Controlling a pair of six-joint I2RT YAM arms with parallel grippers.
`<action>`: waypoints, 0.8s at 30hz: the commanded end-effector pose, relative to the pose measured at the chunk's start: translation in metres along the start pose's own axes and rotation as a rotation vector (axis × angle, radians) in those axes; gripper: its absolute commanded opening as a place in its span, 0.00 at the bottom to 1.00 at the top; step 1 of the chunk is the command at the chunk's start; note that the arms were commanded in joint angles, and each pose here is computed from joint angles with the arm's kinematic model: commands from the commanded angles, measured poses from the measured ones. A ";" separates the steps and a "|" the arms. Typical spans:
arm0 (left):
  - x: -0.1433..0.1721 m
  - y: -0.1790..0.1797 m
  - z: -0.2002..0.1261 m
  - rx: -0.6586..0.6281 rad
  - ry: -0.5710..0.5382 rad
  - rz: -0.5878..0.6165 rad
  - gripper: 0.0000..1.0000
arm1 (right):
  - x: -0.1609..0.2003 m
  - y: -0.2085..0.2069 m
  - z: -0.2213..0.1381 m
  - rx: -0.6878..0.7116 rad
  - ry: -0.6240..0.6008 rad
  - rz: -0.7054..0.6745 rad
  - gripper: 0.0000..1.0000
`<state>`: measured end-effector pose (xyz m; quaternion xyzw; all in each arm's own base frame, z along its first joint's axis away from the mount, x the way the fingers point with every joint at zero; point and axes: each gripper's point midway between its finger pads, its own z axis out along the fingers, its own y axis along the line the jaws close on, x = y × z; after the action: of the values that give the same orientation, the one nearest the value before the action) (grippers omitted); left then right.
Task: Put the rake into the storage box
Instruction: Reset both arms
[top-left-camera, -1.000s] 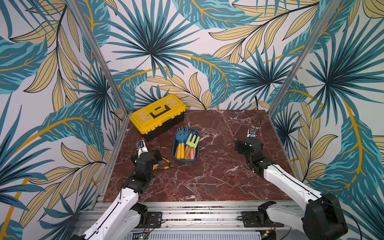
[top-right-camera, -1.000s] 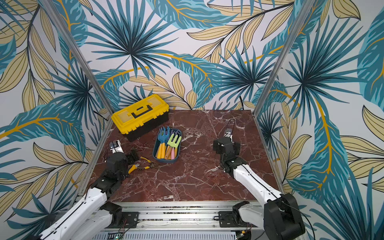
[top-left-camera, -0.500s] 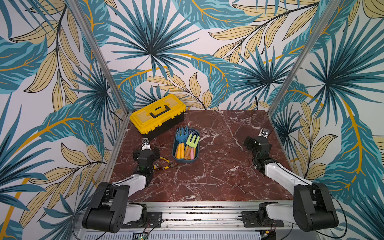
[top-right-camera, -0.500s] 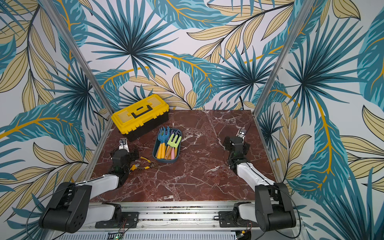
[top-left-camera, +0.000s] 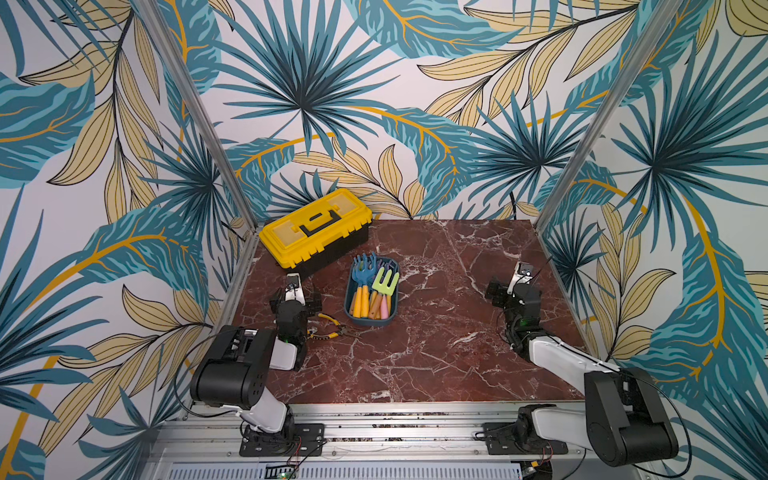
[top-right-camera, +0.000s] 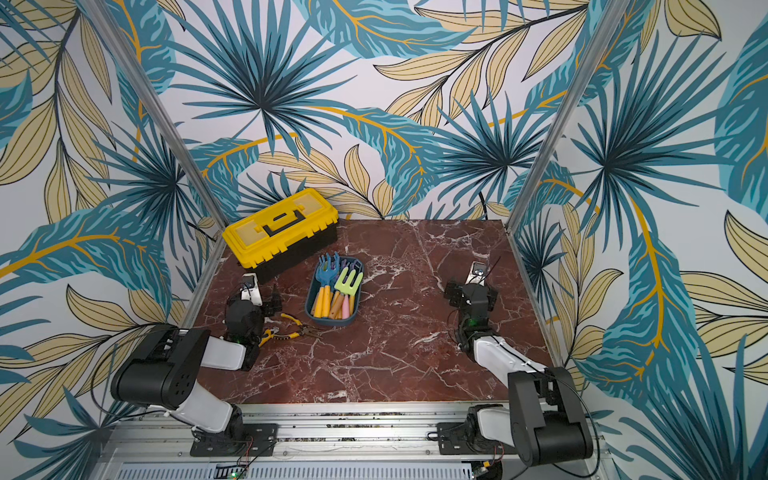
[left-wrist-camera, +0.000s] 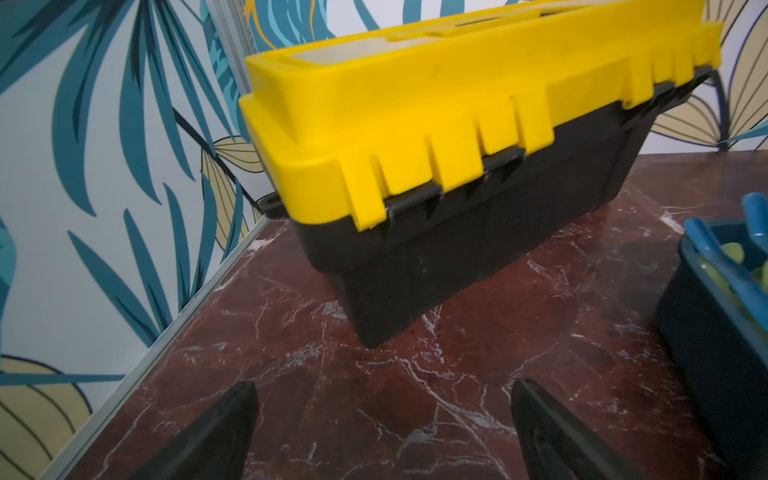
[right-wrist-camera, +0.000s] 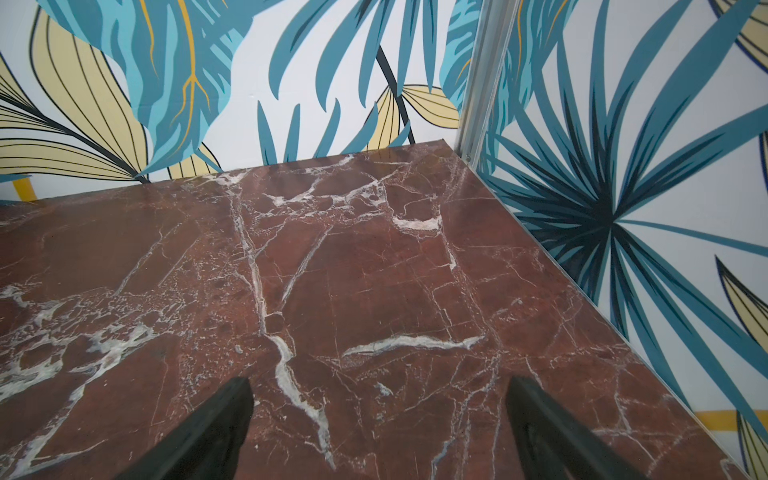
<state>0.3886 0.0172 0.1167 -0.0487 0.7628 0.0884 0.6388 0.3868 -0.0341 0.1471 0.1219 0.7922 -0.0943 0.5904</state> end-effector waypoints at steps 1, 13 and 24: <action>-0.009 -0.008 -0.005 0.060 -0.057 0.018 1.00 | 0.015 0.009 0.013 -0.036 0.052 -0.037 0.99; -0.009 -0.009 -0.003 0.057 -0.046 0.018 1.00 | 0.034 0.022 0.016 -0.120 0.018 -0.056 0.99; -0.008 -0.008 -0.002 0.052 -0.042 0.017 1.00 | 0.033 0.021 0.015 -0.119 0.012 -0.053 0.99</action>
<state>0.3919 0.0082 0.1278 -0.0276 0.7492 0.0726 0.6577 0.4009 -0.0156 0.1120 0.0710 0.8050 -0.0613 0.5858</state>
